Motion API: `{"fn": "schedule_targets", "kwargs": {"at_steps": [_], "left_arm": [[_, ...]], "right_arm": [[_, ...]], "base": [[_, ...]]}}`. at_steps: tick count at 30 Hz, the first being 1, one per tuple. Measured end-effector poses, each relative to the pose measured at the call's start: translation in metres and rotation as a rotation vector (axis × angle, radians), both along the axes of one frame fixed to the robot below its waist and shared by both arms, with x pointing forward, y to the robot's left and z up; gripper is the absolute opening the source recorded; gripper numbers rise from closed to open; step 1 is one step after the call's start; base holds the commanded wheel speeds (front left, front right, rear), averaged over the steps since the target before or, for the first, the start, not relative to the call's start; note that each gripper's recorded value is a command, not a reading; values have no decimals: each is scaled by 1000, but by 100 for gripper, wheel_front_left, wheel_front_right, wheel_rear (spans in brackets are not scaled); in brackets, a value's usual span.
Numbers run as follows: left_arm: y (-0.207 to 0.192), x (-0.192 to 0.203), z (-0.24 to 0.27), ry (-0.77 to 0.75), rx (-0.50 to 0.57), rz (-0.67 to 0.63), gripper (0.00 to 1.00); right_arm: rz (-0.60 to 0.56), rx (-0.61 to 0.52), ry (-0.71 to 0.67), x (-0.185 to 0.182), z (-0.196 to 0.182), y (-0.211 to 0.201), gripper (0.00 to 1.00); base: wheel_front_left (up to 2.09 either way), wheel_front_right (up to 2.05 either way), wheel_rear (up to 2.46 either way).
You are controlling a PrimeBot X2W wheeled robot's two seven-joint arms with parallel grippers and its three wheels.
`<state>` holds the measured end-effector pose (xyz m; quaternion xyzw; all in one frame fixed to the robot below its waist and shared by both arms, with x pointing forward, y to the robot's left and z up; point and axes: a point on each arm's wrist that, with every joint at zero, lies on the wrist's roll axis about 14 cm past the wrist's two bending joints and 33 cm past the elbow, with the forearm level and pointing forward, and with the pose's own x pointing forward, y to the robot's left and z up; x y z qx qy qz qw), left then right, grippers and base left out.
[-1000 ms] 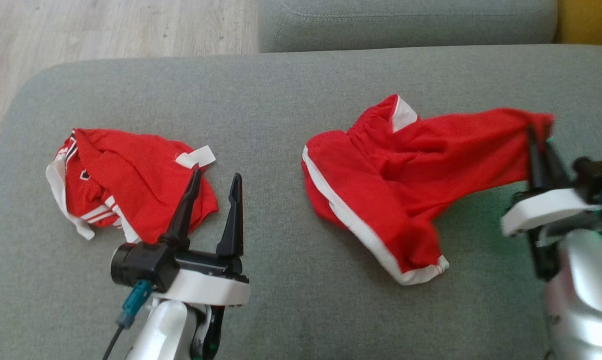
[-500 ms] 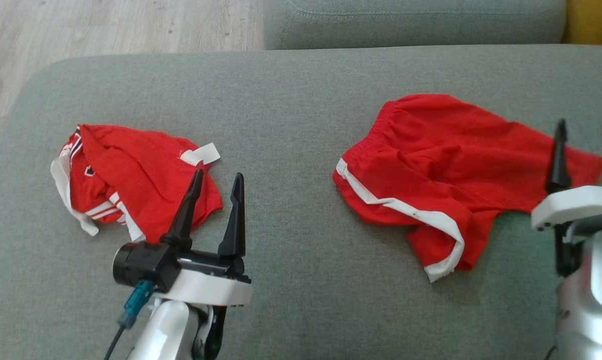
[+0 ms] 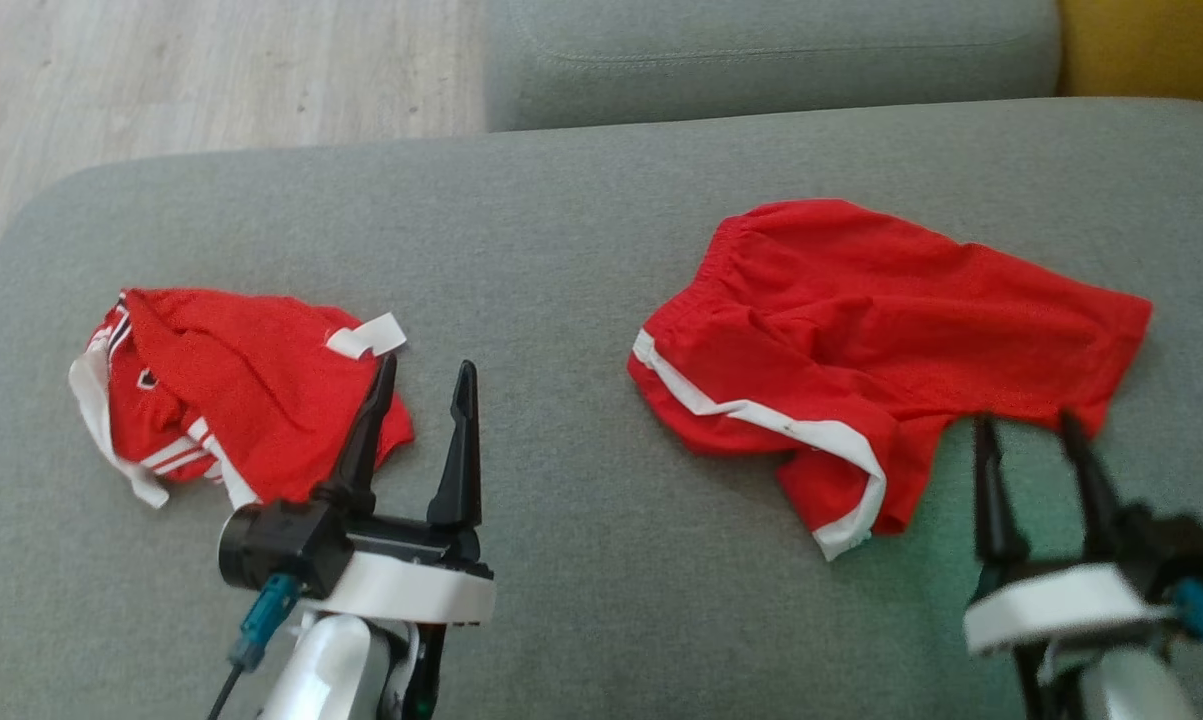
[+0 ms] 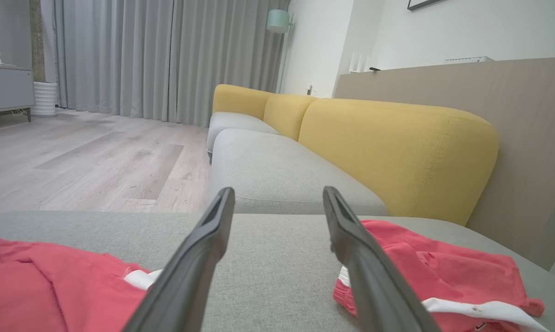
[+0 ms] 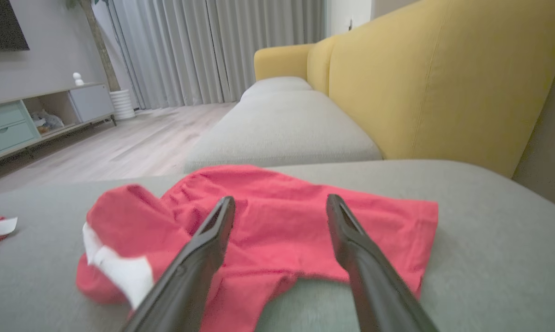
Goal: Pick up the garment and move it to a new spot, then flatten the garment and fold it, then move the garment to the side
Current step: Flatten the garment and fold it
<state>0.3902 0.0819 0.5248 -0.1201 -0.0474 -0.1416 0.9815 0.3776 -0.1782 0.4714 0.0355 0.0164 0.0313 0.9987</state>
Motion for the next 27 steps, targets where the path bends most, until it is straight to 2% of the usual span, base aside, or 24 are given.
{"fn": "schedule_targets", "kwargs": {"at_steps": [3, 7, 13, 19, 27], "left_arm": [[-5, 0, 2, -5, -1, -14, 100], [-8, 0, 3, -9, -1, -24, 100], [-8, -2, 1, -4, -1, -27, 100], [-5, -4, 0, 0, 1, -19, 100], [-3, -5, -4, 12, 2, -14, 100]], "right_arm": [[11, 3, 50, -18, -15, 4, 100], [18, 6, 49, -24, -15, 7, 100], [123, -2, 80, -33, -25, 40, 100], [245, -30, 231, -56, -59, 76, 100], [277, -55, 356, -64, -89, 81, 100]], "base": [[0, 0, 0], [0, 0, 0], [0, 0, 0], [0, 0, 0], [0, 0, 0]]}}
